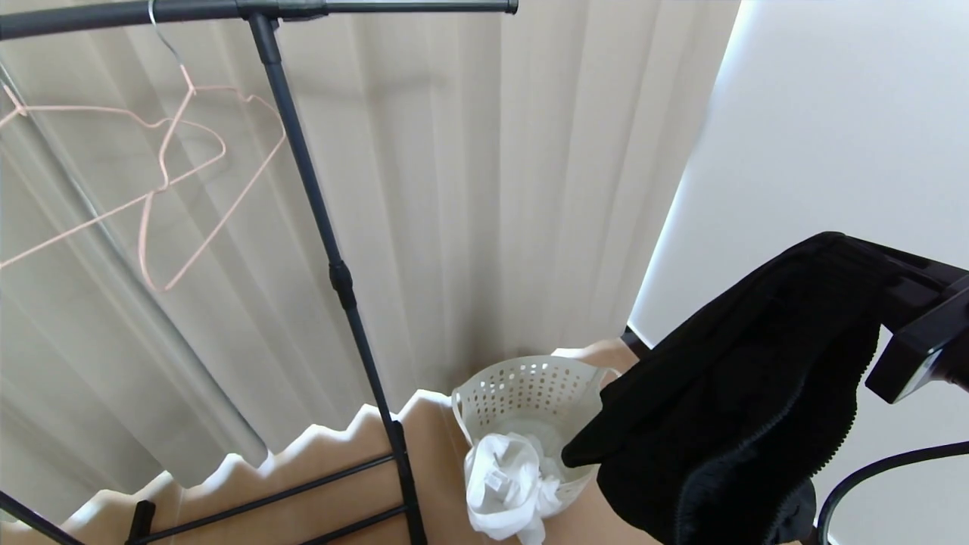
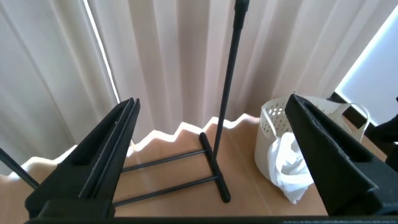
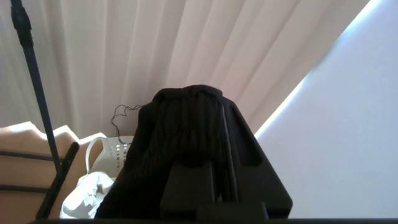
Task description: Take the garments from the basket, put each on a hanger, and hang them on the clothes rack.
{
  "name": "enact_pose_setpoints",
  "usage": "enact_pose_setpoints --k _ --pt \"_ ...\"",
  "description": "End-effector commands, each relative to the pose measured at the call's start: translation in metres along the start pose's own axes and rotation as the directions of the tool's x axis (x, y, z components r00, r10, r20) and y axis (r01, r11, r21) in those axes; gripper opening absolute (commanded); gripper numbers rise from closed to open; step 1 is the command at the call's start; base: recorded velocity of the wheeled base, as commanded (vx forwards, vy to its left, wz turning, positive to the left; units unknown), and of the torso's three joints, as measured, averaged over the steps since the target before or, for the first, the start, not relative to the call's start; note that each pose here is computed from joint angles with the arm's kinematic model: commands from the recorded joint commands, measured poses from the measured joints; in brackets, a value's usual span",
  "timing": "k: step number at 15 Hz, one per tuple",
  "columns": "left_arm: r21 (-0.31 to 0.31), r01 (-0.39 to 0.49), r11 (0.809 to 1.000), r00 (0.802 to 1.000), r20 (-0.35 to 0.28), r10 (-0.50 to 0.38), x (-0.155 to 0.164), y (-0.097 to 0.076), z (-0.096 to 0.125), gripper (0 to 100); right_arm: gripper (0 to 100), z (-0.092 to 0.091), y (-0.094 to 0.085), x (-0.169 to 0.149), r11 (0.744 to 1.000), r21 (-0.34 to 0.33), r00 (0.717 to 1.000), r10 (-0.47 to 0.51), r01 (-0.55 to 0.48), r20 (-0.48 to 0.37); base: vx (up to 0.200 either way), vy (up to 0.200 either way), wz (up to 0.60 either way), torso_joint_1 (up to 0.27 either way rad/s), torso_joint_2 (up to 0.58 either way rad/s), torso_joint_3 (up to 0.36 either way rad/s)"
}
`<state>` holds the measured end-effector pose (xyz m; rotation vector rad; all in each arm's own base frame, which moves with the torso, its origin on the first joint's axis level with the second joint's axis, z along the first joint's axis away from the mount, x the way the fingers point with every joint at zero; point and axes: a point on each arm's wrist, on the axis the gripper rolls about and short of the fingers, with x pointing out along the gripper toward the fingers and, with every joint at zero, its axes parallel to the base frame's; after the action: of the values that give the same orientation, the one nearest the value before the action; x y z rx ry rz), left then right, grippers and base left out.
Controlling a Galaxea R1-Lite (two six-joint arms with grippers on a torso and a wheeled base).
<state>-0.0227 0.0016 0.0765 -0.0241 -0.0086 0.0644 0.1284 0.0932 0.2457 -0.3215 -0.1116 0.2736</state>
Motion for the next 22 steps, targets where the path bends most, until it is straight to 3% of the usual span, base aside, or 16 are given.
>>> enact_pose_setpoints --k 1,14,22 --pt "-0.001 0.000 1.000 1.000 0.000 0.000 0.0000 0.0000 0.0000 100 0 -0.0011 0.0010 0.0011 1.000 -0.003 1.000 0.003 -0.003 -0.006 0.000 0.000 0.00 0.198 -0.51 -0.188" --pt "-0.001 0.000 1.000 1.000 0.001 0.000 0.0000 0.0000 0.0001 100 0 -0.0019 0.0015 0.0021 1.000 -0.005 1.000 0.005 -0.005 -0.012 0.000 0.000 0.00 0.234 -0.56 -0.309" --pt "0.001 -0.003 1.000 1.000 0.001 0.003 0.0000 0.0001 0.0001 100 0 -0.0024 0.0017 0.0021 1.000 -0.008 1.000 0.005 -0.005 -0.013 0.000 0.000 0.00 0.177 -0.39 -0.214"
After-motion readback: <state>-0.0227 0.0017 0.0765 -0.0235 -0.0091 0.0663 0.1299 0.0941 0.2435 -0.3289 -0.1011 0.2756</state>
